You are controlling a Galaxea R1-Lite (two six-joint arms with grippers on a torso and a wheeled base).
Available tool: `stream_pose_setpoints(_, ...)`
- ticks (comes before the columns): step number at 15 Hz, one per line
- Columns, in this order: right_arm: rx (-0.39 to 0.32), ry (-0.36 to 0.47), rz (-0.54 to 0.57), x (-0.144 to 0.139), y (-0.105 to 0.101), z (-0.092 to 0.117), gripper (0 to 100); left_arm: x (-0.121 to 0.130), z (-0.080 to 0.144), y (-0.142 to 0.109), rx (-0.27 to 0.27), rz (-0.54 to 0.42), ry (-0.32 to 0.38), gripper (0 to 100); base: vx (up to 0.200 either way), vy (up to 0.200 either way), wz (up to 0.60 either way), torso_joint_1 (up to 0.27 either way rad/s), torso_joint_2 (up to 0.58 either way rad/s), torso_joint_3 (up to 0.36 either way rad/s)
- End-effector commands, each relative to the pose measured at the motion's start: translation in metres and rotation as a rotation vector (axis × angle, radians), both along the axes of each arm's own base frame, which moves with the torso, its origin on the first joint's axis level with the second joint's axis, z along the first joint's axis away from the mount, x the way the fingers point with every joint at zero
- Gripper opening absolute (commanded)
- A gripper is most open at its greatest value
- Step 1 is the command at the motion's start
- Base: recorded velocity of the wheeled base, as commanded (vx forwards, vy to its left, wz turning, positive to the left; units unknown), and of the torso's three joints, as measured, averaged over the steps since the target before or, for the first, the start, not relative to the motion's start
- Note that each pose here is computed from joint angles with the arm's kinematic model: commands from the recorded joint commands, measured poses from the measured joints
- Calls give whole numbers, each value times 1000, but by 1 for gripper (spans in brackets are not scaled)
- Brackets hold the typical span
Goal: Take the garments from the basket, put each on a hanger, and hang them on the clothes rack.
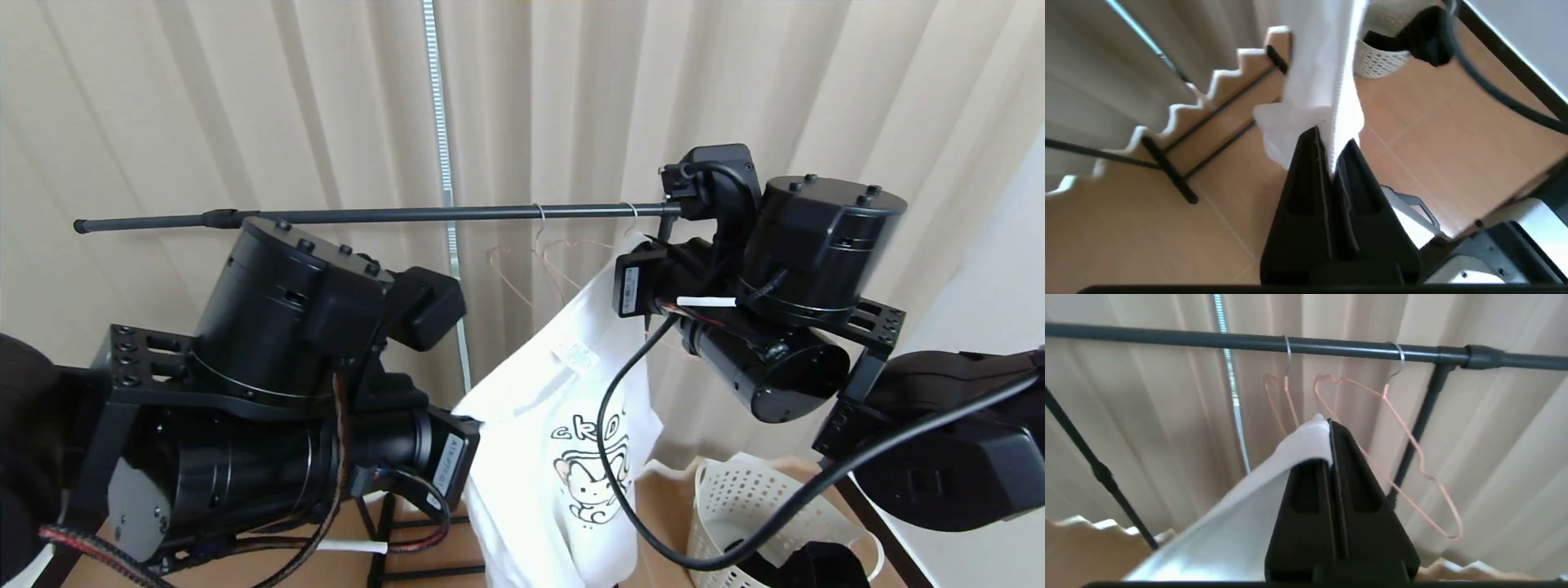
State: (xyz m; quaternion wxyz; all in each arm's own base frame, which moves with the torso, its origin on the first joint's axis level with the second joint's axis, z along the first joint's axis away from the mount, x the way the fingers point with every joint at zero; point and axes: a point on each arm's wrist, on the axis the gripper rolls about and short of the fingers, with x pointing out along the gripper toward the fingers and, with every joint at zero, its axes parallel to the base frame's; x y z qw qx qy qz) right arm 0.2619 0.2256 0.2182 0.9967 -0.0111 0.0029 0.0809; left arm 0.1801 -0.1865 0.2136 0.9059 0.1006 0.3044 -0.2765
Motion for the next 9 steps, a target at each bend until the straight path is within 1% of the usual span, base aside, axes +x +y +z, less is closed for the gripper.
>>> stream_pose_setpoints(1, -59, -13, -2, -17, -17, 7, 0, 6, 4, 10, 10, 81, -33, 0, 0, 0, 0, 0, 0, 0)
stream_pose_setpoints(2, -84, -15, 1, -23, -20, 7, 0, 7, 3, 11, 18, 98, -37, 0, 0, 0, 0, 0, 0, 0)
stream_pose_setpoints(3, -94, -14, -2, -25, -23, 6, 0, 9, 3, 12, 19, 107, -40, 0, 0, 0, 0, 0, 0, 0)
stream_pose_setpoints(5, -150, 26, 4, -34, -29, 3, 0, 12, 10, 11, -7, 111, -68, 0, 0, 0, 0, 0, 0, 0)
stream_pose_setpoints(7, -245, 117, 52, -56, -36, 3, 0, 20, 15, 11, -28, 135, -106, 0, 0, 0, 0, 0, 0, 0)
stream_pose_setpoints(9, -288, 164, 68, -64, -39, 3, 0, 25, 15, 11, -22, 164, -118, 0, 0, 0, 0, 0, 0, 0)
